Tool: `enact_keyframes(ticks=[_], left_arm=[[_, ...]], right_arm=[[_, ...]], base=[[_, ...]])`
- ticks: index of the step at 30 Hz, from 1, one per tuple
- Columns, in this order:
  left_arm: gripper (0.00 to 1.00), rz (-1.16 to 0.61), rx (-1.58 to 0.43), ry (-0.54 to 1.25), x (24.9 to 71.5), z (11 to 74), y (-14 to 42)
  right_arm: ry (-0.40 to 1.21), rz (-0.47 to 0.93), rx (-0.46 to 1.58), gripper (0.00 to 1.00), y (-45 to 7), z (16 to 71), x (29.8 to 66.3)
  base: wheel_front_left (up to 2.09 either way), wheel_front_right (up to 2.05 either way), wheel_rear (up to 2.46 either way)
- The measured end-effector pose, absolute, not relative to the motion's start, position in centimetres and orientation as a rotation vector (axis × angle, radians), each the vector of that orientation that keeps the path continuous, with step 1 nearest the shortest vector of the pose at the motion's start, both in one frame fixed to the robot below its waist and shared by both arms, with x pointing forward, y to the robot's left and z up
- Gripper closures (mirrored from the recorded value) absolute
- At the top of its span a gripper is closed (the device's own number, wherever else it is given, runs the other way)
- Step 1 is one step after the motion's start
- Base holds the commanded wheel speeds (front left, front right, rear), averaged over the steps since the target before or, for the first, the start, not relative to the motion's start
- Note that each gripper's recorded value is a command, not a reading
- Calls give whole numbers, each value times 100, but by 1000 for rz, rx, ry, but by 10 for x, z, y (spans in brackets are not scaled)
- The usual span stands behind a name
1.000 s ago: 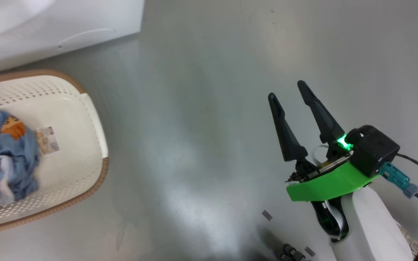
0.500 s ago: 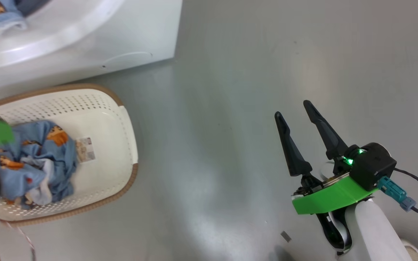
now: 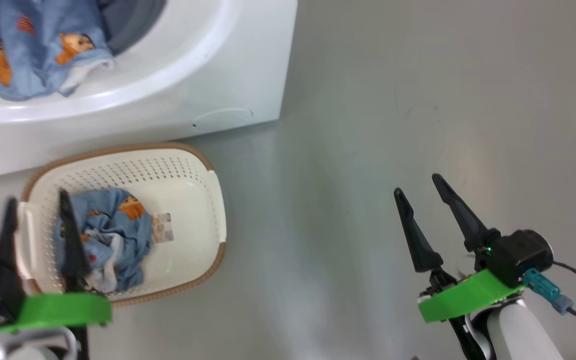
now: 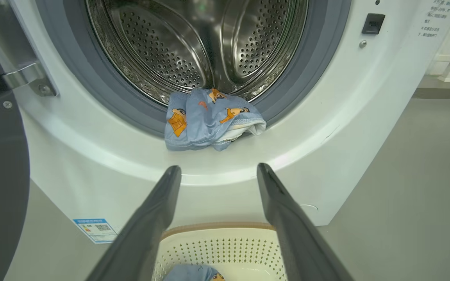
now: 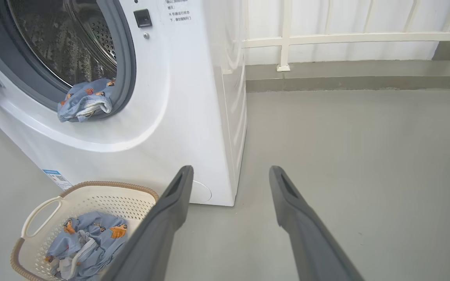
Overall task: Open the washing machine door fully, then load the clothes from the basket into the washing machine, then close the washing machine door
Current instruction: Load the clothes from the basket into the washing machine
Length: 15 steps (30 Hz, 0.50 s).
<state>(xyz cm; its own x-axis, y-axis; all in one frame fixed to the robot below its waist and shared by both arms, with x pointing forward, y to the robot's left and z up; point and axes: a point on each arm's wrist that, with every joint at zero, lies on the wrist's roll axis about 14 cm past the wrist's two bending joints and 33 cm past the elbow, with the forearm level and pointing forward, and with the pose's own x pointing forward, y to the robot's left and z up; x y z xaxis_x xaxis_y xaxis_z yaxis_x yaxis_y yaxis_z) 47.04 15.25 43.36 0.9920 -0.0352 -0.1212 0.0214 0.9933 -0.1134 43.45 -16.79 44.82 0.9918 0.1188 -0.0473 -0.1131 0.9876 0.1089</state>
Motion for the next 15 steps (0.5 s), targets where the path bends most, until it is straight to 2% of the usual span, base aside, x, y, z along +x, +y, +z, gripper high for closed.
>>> enact_keyframes(ticks=[15], left_arm=[[0,7,-138,171,409,441,154]], right_arm=[[11,167,108,0,-152,472,416]], base=[[0,0,0]])
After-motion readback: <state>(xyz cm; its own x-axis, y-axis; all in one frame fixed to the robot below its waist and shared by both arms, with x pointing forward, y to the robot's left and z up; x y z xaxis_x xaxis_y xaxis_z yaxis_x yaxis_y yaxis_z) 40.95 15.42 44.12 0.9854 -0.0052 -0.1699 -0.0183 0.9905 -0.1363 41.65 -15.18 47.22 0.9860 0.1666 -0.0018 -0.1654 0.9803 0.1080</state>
